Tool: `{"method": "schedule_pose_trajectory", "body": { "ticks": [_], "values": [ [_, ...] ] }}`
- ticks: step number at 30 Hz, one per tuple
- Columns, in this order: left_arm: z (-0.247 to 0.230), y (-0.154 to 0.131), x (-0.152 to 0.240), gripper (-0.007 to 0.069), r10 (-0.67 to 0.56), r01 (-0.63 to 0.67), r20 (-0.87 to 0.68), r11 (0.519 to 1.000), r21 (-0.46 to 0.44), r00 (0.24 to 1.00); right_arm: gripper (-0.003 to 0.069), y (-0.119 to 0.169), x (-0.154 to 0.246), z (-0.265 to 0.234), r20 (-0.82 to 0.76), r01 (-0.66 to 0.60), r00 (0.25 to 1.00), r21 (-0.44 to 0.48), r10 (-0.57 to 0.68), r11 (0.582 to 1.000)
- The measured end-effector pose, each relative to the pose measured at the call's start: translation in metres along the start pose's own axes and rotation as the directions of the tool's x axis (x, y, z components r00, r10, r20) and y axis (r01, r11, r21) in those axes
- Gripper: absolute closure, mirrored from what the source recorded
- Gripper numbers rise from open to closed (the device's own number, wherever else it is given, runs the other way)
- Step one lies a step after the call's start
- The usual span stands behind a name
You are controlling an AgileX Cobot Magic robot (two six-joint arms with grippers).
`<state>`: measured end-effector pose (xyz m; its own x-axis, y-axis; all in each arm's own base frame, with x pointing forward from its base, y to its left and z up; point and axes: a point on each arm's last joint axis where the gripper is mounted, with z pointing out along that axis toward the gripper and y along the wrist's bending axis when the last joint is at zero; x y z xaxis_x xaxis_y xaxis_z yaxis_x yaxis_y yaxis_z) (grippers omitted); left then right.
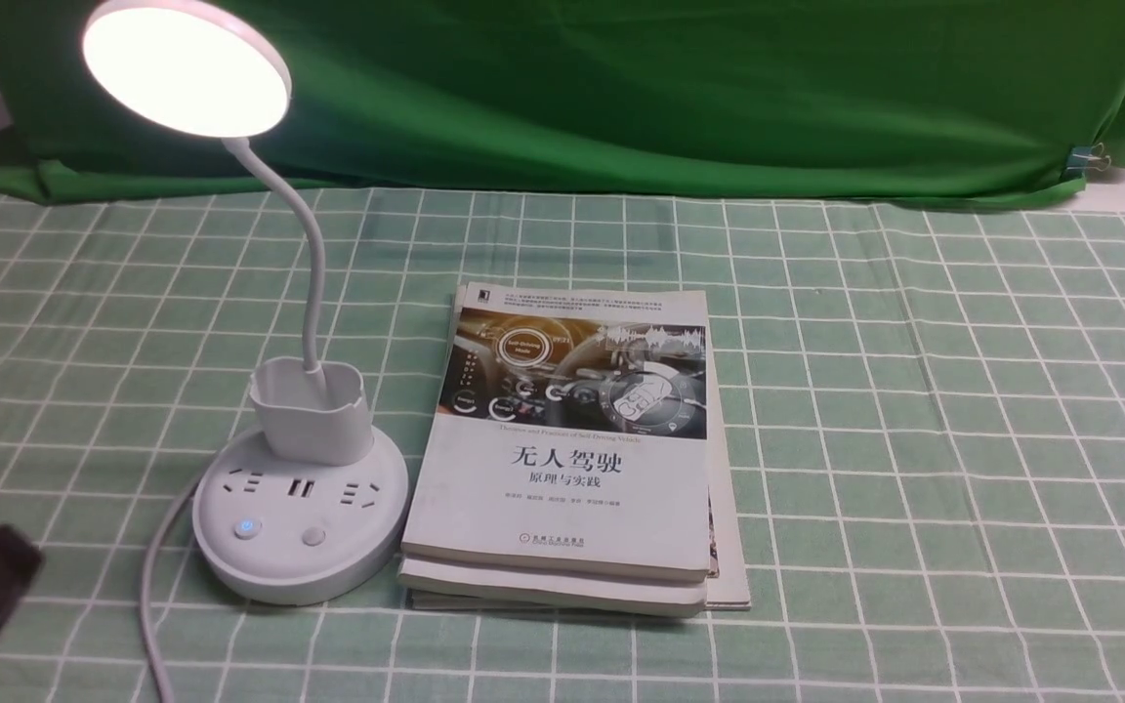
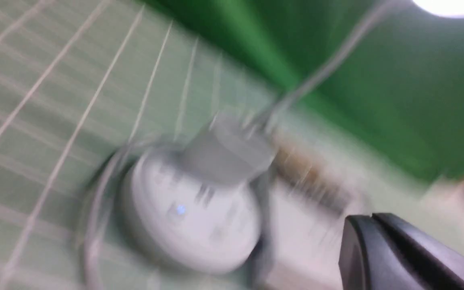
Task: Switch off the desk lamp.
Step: Use the left arm to press the button switch on the lamp holder
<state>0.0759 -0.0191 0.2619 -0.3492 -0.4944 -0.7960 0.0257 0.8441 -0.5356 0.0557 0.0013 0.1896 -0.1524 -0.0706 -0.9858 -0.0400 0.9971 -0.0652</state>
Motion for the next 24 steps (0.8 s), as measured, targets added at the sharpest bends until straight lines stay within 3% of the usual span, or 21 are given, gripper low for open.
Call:
{"method": "schedule_pose_trajectory", "body": {
  "ticks": [2, 4, 9, 14, 18, 24],
  "values": [
    [0.011, -0.004, -0.008, 0.0625, 0.070, -0.077, -0.137, 0.996, -0.042, 0.988, 0.0417, 0.000, 0.000, 0.000, 0.000, 0.000, 1.000, 0.000, 0.000, 1.000],
    [0.031, -0.008, -0.019, 0.0625, 0.169, -0.201, -0.368, 0.978, -0.052, 0.914, 0.0417, 0.000, 0.000, 0.000, 0.000, 0.000, 1.000, 0.000, 0.000, 1.000],
    [0.077, -0.003, -0.026, 0.0625, 0.182, -0.268, -0.640, 0.962, -0.039, 0.747, 0.0417, 0.000, 0.000, 0.000, 0.000, 0.000, 1.000, 0.000, 0.000, 1.000],
    [0.121, -0.008, -0.025, 0.0625, 0.213, -0.302, -0.749, 0.953, 0.017, 0.628, 0.0417, 0.000, 0.000, 0.000, 0.000, 0.000, 1.000, 0.000, 0.000, 1.000],
    [0.150, -0.028, -0.020, 0.0625, 0.285, -0.339, -0.792, 0.935, 0.105, 0.540, 0.0417, 0.000, 0.000, 0.000, 0.000, 0.000, 1.000, 0.000, 0.000, 1.000],
    [0.176, -0.050, -0.013, 0.0625, 0.324, -0.416, -0.856, 0.898, 0.145, 0.402, 0.0417, 0.000, 0.000, 0.000, 0.000, 0.000, 1.000, 0.000, 0.000, 1.000]
  ]
}}
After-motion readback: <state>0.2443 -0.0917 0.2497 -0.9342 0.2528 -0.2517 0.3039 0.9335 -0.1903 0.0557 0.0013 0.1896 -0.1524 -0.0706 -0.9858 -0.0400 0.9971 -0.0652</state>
